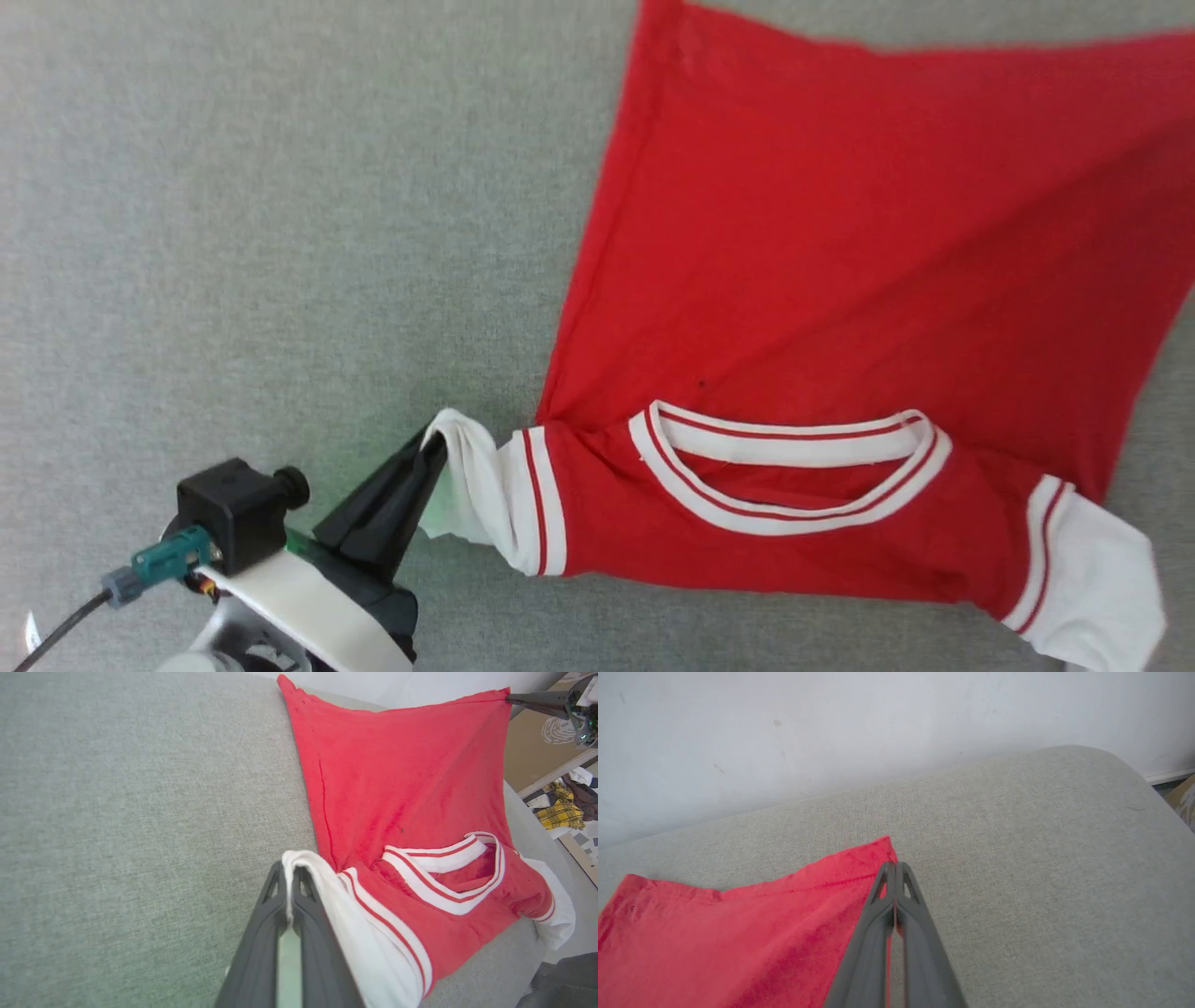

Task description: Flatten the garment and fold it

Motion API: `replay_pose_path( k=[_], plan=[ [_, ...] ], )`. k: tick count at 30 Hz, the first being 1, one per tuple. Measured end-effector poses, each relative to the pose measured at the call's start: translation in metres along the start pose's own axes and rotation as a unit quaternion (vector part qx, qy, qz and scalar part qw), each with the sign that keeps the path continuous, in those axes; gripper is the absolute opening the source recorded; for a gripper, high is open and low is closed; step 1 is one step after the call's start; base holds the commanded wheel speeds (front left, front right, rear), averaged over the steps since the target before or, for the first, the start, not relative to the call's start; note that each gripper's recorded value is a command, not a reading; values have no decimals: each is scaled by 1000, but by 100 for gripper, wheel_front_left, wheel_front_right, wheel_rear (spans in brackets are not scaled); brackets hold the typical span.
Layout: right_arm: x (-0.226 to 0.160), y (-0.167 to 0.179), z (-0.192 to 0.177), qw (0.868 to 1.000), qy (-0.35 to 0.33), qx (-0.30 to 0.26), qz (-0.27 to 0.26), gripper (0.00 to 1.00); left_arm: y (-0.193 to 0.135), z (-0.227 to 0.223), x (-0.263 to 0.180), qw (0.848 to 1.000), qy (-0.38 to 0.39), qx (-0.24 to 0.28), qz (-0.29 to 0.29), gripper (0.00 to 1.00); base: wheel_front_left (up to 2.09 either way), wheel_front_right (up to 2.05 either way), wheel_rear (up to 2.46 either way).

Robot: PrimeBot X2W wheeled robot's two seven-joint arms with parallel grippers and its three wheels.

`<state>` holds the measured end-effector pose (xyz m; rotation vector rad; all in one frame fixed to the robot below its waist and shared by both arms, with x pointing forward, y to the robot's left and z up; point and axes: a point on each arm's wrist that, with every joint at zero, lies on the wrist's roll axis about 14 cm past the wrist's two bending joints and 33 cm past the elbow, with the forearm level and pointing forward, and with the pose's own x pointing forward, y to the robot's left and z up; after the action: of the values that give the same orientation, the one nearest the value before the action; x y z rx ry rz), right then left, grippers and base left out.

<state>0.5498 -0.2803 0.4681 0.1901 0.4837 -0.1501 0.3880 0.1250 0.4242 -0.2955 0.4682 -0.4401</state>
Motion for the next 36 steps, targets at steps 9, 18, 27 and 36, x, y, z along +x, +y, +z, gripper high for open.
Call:
replay_pose_path(
  k=[9, 18, 27, 36],
  plan=[
    [-98, -47, -7, 997, -45, 45, -31, 0, -18, 7, -25, 1000, -16, 11, 4, 0, 0, 0, 0],
    [-203, -92, -69, 993, 10, 71, -92, 0, -41, 13, -43, 999, -30, 18, -13, 0, 0, 0, 0],
    [-227, -91, -161, 986, 109, 89, -91, 0, -51, 19, -45, 998, -34, 30, -31, 0, 0, 0, 0],
    [-201, -78, -229, 974, 190, 80, -90, 0, -54, 17, -46, 999, -22, 34, -36, 0, 0, 0, 0]
  ],
)
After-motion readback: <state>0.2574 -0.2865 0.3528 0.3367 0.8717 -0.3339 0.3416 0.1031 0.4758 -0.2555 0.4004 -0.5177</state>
